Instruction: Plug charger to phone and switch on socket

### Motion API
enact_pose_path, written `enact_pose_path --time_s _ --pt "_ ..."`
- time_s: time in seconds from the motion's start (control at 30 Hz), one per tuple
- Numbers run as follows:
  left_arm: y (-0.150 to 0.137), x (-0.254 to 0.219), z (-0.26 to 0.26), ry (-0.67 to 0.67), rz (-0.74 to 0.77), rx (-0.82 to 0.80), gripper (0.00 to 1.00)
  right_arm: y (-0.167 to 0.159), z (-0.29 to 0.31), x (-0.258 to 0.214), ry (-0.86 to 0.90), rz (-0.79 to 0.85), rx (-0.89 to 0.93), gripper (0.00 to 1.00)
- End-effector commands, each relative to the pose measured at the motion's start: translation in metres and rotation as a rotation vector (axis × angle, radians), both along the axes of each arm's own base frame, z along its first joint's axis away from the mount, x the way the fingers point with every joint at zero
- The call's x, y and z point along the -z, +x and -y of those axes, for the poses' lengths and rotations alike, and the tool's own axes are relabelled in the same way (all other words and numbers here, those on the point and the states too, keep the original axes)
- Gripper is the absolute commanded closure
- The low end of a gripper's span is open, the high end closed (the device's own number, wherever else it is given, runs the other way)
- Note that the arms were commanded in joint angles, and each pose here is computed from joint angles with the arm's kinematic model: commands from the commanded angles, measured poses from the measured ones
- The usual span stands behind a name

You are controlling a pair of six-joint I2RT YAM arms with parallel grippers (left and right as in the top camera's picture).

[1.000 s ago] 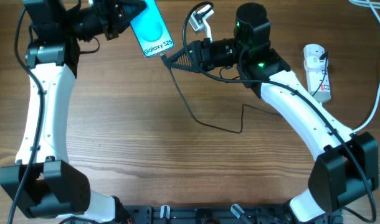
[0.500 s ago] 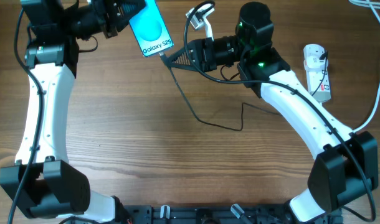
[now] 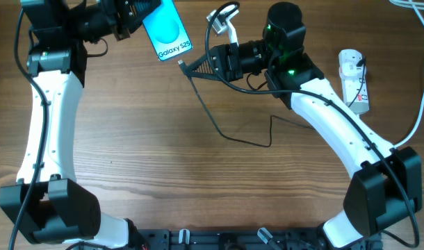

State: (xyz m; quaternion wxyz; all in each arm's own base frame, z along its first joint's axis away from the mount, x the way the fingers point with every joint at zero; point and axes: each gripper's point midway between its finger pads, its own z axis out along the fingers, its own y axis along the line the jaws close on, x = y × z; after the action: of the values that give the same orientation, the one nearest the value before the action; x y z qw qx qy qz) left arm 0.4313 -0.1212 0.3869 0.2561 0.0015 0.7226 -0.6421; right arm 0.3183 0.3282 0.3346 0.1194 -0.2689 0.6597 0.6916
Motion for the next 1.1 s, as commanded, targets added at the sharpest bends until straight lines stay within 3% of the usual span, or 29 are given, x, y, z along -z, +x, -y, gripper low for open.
enact_pose_path --time_s 0.0,1.07 --pt "-0.0039 -0.0044 -0.0003 -0.005 0.010 0.021 0.96 -0.0002 0.0032 -0.0075 0.012 0.024 -0.014 0.96" --pt "-0.0069 0.0007 0.0071 0.008 0.016 0.041 0.96 -0.0002 0.0036 -0.0079 0.014 0.027 -0.015 0.96"
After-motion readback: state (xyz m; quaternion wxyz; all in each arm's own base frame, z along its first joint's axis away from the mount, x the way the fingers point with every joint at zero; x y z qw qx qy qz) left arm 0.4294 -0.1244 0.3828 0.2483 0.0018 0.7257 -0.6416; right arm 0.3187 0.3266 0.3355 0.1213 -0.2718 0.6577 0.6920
